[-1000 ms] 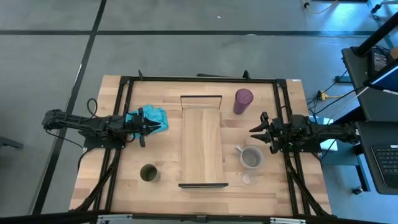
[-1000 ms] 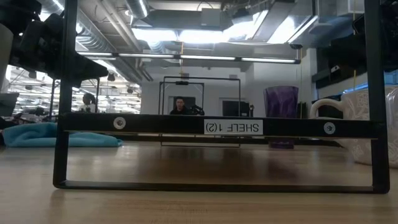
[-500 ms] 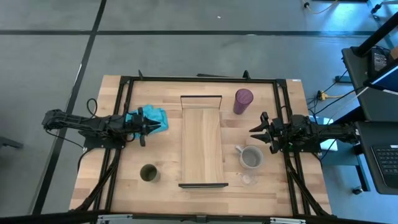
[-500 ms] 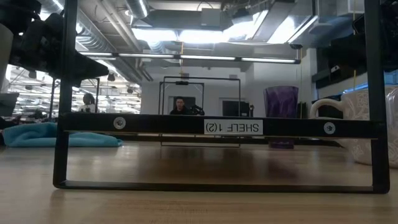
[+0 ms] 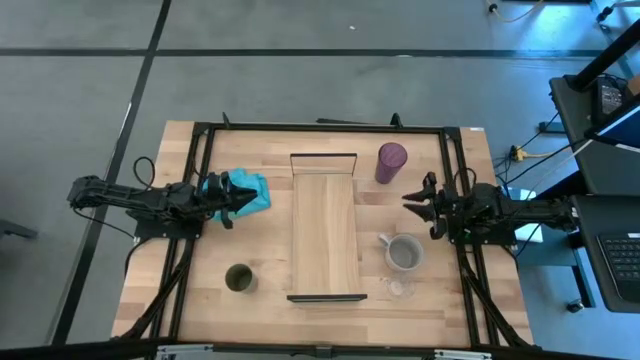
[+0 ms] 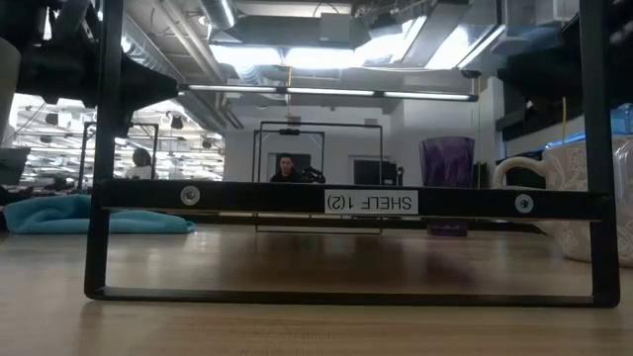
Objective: Stack small to large cups/mugs on shelf
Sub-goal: Put the purple cup on the shelf
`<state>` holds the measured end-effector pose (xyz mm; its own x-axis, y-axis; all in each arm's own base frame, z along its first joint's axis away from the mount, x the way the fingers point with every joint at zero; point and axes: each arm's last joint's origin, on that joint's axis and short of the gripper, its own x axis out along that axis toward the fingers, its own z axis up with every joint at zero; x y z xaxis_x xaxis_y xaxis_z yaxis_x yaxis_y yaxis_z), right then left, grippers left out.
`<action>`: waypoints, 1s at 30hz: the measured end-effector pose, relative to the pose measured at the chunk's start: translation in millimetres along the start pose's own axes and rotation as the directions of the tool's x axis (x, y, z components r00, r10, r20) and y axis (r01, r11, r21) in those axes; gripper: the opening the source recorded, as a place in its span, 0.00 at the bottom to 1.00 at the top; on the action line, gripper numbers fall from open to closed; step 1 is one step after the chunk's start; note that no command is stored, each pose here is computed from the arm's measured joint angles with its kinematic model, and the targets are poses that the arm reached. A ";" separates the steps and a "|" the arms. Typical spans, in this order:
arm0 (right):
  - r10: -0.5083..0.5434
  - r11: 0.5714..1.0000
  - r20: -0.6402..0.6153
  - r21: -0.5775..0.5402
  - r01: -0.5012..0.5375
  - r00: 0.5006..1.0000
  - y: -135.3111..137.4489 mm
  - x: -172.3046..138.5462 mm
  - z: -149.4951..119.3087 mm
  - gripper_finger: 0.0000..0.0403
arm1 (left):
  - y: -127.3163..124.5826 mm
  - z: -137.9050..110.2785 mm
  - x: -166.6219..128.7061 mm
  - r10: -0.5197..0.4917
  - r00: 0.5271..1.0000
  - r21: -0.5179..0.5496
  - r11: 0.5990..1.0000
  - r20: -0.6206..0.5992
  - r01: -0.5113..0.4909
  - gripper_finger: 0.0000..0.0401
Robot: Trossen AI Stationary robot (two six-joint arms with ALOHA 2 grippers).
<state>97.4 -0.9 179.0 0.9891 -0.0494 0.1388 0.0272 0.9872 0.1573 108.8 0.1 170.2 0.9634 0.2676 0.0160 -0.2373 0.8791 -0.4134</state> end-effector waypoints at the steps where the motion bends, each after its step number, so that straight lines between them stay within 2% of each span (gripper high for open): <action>1: -0.021 1.000 0.024 0.000 0.022 0.999 -0.4 0.0 2.1 0.28 | -0.3 0.6 0.0 -0.003 1.000 -0.004 1.000 0.006 0.003 0.15; 10: -0.135 0.991 0.176 0.029 0.132 0.975 -2.3 -1.6 15.7 0.28 | -0.5 1.3 0.0 -0.003 1.000 -0.020 1.000 0.014 0.003 0.15; 15: -0.088 0.993 0.308 -0.044 0.107 0.947 0.3 -4.6 28.8 0.28 | 0.4 1.7 0.0 0.029 0.999 -0.021 0.999 0.027 -0.028 0.15; 17: -0.049 0.992 0.375 -0.092 0.090 0.926 2.1 -6.9 35.5 0.28 | 0.5 1.7 0.0 0.030 0.999 -0.021 0.999 0.028 -0.029 0.15; 20: -0.044 0.985 0.460 -0.128 0.116 0.887 2.9 -10.7 43.8 0.28 | 0.5 1.7 0.0 0.030 0.999 -0.021 0.999 0.028 -0.030 0.15; 23: -0.040 0.988 0.493 -0.113 0.110 0.869 3.4 -12.4 47.1 0.28 | 0.4 1.9 0.0 0.029 0.999 -0.022 0.999 0.029 -0.029 0.15; 30: -0.040 0.998 0.496 -0.029 0.063 0.867 3.4 -12.6 47.4 0.28 | 0.1 2.6 0.0 0.028 0.999 -0.028 0.999 0.037 -0.027 0.15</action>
<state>78.1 -4.2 224.1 0.7847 -0.1577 0.5994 0.0935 0.9862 0.1369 108.4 1.2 172.5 0.9511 0.3065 0.0379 -0.2598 0.8603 -0.4386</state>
